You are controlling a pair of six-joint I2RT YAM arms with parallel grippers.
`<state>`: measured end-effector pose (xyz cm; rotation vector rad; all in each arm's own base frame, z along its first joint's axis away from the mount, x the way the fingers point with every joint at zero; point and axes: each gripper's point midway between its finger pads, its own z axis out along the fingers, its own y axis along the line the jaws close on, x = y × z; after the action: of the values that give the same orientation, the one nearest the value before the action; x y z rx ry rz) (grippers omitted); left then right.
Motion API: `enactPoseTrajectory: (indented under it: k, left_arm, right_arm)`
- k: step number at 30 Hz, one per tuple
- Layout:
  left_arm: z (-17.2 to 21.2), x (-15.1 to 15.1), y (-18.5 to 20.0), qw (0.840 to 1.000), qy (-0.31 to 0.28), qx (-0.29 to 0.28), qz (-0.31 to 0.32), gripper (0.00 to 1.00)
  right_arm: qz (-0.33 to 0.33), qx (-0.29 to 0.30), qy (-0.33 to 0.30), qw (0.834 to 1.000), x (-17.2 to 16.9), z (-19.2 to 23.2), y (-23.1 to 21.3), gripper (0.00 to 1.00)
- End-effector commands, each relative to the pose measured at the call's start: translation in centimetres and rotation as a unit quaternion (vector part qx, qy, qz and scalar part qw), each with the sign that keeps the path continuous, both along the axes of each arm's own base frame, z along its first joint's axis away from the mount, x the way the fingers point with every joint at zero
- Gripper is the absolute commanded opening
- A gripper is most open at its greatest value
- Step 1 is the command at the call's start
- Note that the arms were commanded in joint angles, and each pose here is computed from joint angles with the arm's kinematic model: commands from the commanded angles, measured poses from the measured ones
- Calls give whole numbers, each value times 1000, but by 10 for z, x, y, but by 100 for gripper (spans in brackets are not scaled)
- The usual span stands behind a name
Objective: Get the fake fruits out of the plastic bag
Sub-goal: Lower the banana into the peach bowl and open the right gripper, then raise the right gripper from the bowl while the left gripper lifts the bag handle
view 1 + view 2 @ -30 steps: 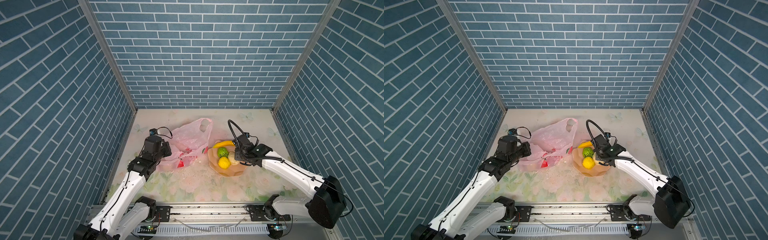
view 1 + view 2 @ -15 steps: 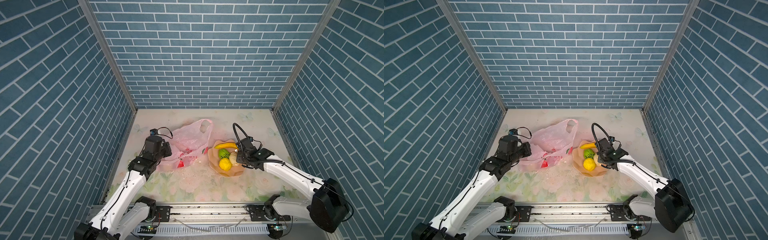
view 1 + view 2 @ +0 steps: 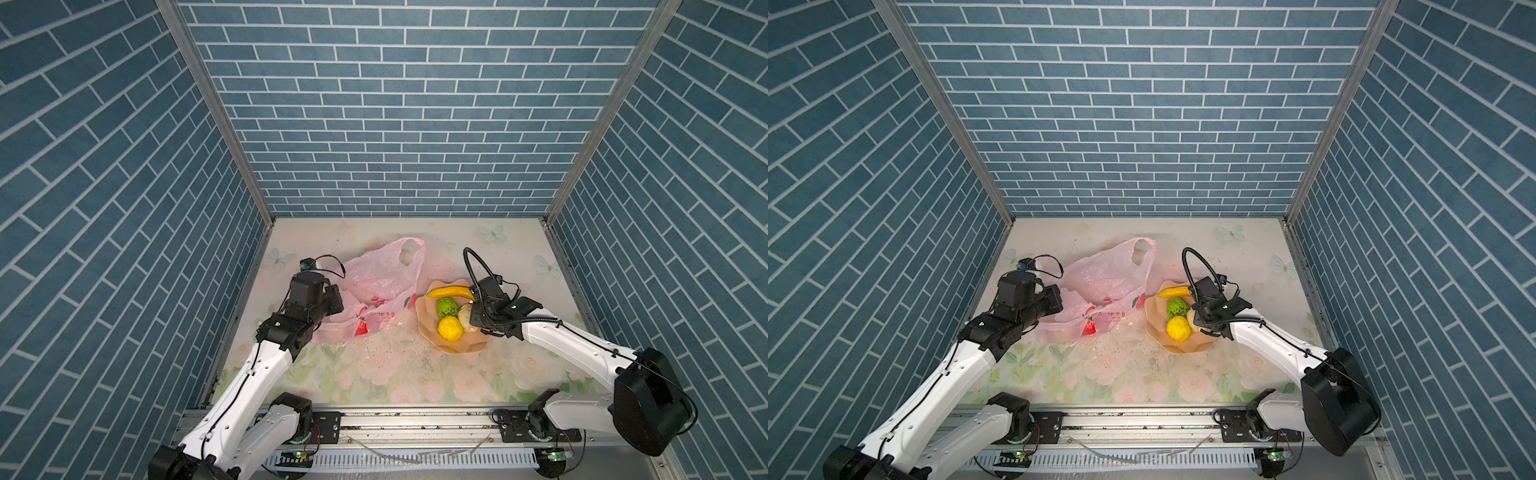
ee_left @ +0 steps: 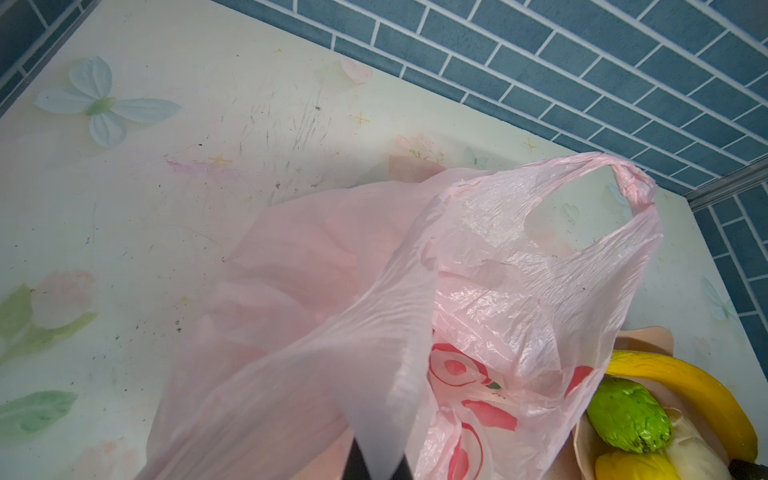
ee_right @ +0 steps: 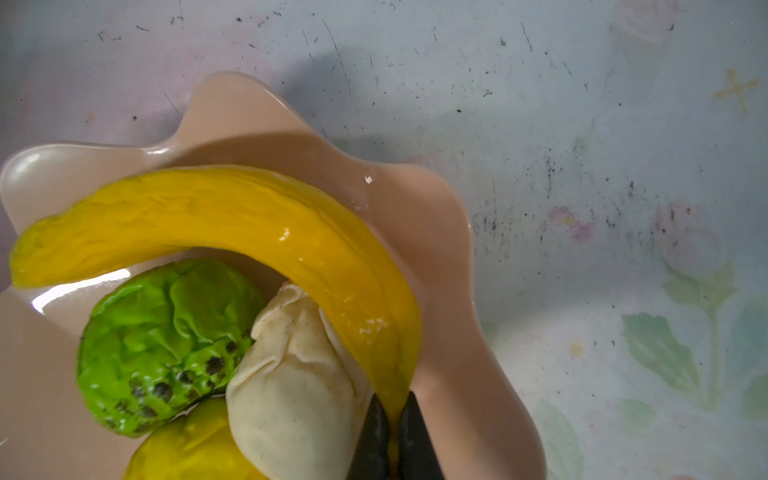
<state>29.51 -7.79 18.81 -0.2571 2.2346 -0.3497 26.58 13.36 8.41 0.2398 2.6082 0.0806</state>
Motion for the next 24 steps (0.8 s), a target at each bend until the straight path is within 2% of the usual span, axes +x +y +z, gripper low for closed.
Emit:
enactPoseTrajectory:
  k: [1, 8, 17, 21, 24]
  left_arm:
    - [9, 3, 3, 1000, -8, 9, 1, 0]
    - [12, 8, 2, 1000, -11, 25, -8, 0]
    - [26, 21, 1, 998, -17, 42, -30, 0]
    - [36, 30, -6, 996, -20, 48, -68, 0]
    - [42, 39, -15, 993, -16, 42, -106, 0]
  right_arm:
    - [-24, 3, 16, 1000, -5, -14, -5, 8]
    - [-27, 2, 21, 999, -7, -18, -6, 16]
    - [-30, 5, 16, 999, -9, -15, -8, 34]
    - [-32, 6, 11, 999, -10, -9, -10, 42]
    - [-31, 11, 1, 999, -11, 2, -12, 43]
